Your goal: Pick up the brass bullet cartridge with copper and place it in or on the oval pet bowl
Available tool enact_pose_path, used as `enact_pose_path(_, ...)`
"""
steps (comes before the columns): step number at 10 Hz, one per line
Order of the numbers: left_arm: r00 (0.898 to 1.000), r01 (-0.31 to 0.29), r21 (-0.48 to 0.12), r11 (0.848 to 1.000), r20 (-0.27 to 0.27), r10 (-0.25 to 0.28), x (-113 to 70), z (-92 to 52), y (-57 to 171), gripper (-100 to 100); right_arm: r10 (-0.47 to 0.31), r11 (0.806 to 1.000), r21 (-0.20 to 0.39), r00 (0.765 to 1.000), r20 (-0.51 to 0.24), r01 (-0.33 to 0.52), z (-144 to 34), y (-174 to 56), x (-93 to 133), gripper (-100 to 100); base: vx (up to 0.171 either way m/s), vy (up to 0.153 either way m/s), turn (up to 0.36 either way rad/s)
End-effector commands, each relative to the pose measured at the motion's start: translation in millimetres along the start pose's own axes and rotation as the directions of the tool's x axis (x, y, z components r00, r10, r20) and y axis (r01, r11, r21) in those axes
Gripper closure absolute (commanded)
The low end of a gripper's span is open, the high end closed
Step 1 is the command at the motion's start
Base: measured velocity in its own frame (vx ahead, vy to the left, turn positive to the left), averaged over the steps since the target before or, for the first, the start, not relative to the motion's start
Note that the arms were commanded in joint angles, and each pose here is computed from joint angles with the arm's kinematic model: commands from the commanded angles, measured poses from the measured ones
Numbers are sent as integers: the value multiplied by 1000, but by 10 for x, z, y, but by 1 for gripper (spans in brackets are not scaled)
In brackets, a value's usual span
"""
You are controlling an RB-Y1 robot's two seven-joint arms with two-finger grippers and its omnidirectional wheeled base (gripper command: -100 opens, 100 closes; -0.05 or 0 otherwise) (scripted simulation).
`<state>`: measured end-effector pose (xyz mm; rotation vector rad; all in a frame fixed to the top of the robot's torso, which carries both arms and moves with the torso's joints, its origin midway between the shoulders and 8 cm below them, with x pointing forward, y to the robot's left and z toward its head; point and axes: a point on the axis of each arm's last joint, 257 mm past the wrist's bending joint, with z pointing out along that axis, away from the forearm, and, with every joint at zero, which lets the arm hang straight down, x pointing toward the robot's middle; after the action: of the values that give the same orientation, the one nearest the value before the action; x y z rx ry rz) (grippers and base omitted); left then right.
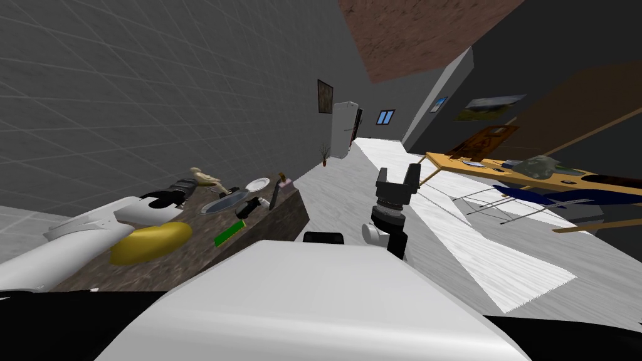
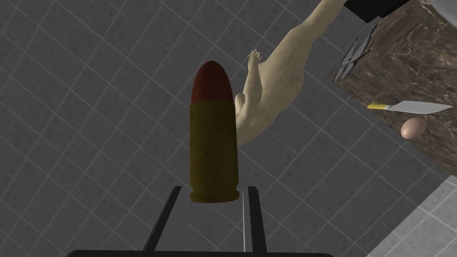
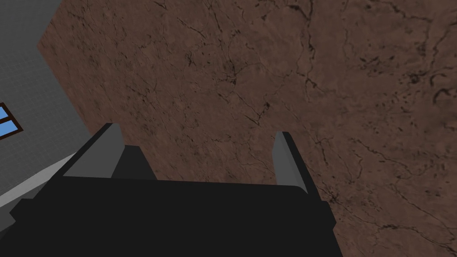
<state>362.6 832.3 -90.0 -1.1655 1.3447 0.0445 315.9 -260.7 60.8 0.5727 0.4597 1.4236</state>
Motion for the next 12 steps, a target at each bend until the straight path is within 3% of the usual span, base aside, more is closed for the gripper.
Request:
enact_pose_path(1,1000,12,-28,1000,4,-12,40,-71,161,100,0,1000,0,1000,0,0,0,0,0,0,65,10,-13)
enact_pose_path(2,1000,3,-40,999,0,-3,49,-90,237,100,0,1000,0,1000,0,0,0,0,0,0,22,6,7)
enact_pose_path(3,1000,3,-113,994,-4,-3,108,-135,583,100,0,1000,0,1000,0,0,0,0,0,0,37,-2,-57)
enact_pose_path(6,1000,4,-119,993,-6,-4,109,-149,619,100,0,1000,0,1000,0,0,0,0,0,0,23,3,1)
enact_pose_path(7,1000,3,-125,992,-6,-4,114,-154,639,-100,0,1000,0,1000,0,0,0,0,0,0,0,0,0)
enact_pose_path(11,1000,3,-124,992,-6,-4,114,-154,639,-100,0,1000,0,1000,0,0,0,0,0,0,0,0,0)
enact_pose_path(12,1000,3,-124,992,-6,-4,114,-154,639,0,0,1000,0,1000,0,0,0,0,0,0,0,0,0)
